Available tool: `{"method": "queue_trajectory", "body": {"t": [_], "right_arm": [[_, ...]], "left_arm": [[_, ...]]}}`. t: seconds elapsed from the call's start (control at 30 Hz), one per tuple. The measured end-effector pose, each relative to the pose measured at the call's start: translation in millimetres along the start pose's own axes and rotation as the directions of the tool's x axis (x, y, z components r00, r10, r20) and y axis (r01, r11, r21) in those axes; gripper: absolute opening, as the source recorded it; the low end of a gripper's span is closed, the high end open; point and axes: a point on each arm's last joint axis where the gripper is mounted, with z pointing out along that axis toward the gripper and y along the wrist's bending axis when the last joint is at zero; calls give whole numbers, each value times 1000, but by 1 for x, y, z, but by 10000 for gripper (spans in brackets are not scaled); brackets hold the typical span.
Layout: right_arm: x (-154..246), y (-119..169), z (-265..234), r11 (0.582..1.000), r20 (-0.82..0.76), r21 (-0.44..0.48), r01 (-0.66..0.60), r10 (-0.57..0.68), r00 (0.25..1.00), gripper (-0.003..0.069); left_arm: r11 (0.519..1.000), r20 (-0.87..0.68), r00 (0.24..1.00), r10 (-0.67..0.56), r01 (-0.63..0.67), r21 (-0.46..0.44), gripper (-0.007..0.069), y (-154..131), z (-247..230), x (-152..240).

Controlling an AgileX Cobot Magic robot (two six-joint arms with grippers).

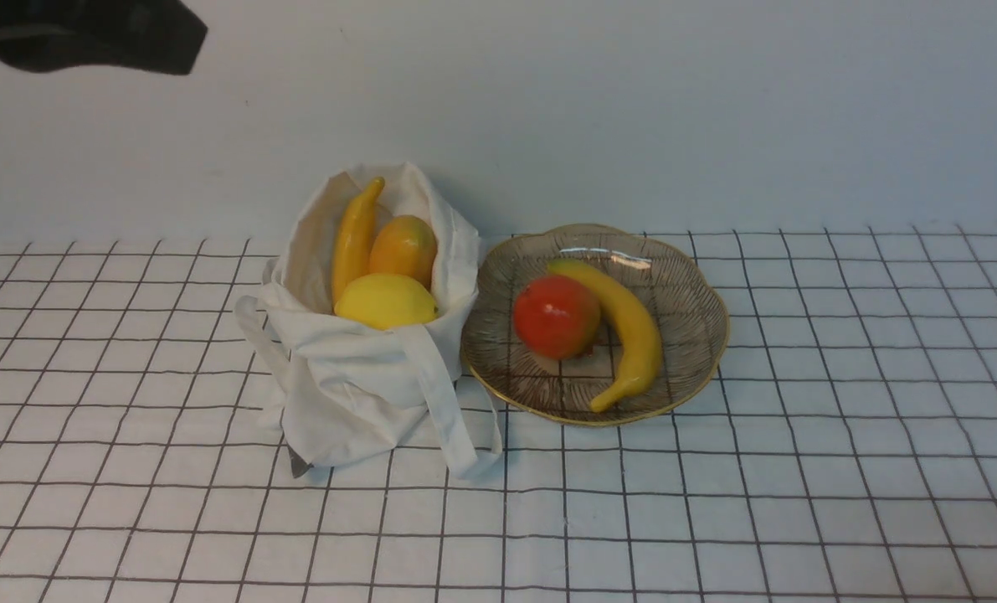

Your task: Take the fruit out of the bag on the white checkered tablecloth and place them on the plate.

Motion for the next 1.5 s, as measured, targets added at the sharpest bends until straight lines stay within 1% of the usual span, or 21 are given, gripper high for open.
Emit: {"method": "queue_trajectory", "body": {"t": [0.1, 0.17, 0.23, 0.27, 0.3, 0.4, 0.43, 0.57, 0.63, 0.8, 1.1, 1.2, 1.27, 1.37, 1.47, 1.5], "right_arm": [[0, 0, 0, 1000, 0, 0, 0, 0, 1000, -15], [0, 0, 0, 1000, 0, 0, 0, 0, 1000, -15], [0, 0, 0, 1000, 0, 0, 0, 0, 1000, -15], [0, 0, 0, 1000, 0, 0, 0, 0, 1000, -15], [0, 0, 0, 1000, 0, 0, 0, 0, 1000, -15], [0, 0, 0, 1000, 0, 0, 0, 0, 1000, -15], [0, 0, 0, 1000, 0, 0, 0, 0, 1000, -15], [0, 0, 0, 1000, 0, 0, 0, 0, 1000, -15], [0, 0, 0, 1000, 0, 0, 0, 0, 1000, -15], [0, 0, 0, 1000, 0, 0, 0, 0, 1000, -15], [0, 0, 0, 1000, 0, 0, 0, 0, 1000, -15], [0, 0, 0, 1000, 0, 0, 0, 0, 1000, -15], [0, 0, 0, 1000, 0, 0, 0, 0, 1000, -15], [0, 0, 0, 1000, 0, 0, 0, 0, 1000, -15], [0, 0, 0, 1000, 0, 0, 0, 0, 1000, -15], [0, 0, 0, 1000, 0, 0, 0, 0, 1000, -15]], "left_arm": [[1000, 27, 1000, -11, 11, 4, -8, -9, -10, 24], [1000, 98, 995, -29, 29, 6, -8, -22, -22, 59], [998, 161, 985, -64, 62, 12, -8, -29, -19, 92], [997, 207, 975, -78, 76, 17, -8, -34, -23, 105], [997, 228, 970, -81, 80, 13, -8, -34, -23, 107], [992, 322, 939, -121, 126, 6, -8, -38, -14, 142], [988, 405, 904, -138, 156, -10, -8, -39, -10, 163], [982, 488, 861, -146, 185, -34, -8, -39, -2, 191], [980, 500, 853, -152, 198, -39, -8, -39, 4, 203], [977, 444, 880, -167, 209, -47, -8, -39, 25, 229], [978, 423, 892, -160, 202, -56, -8, -38, 30, 235], [979, 403, 903, -147, 192, -73, -8, -37, 34, 240], [976, 387, 911, -145, 196, -97, -8, -35, 40, 247], [961, 391, 906, -161, 235, -148, -8, -31, 48, 262], [938, 399, 904, -152, 259, -229, -8, -26, 54, 281], [924, 401, 905, -145, 269, -271, -8, -24, 55, 288]]}}
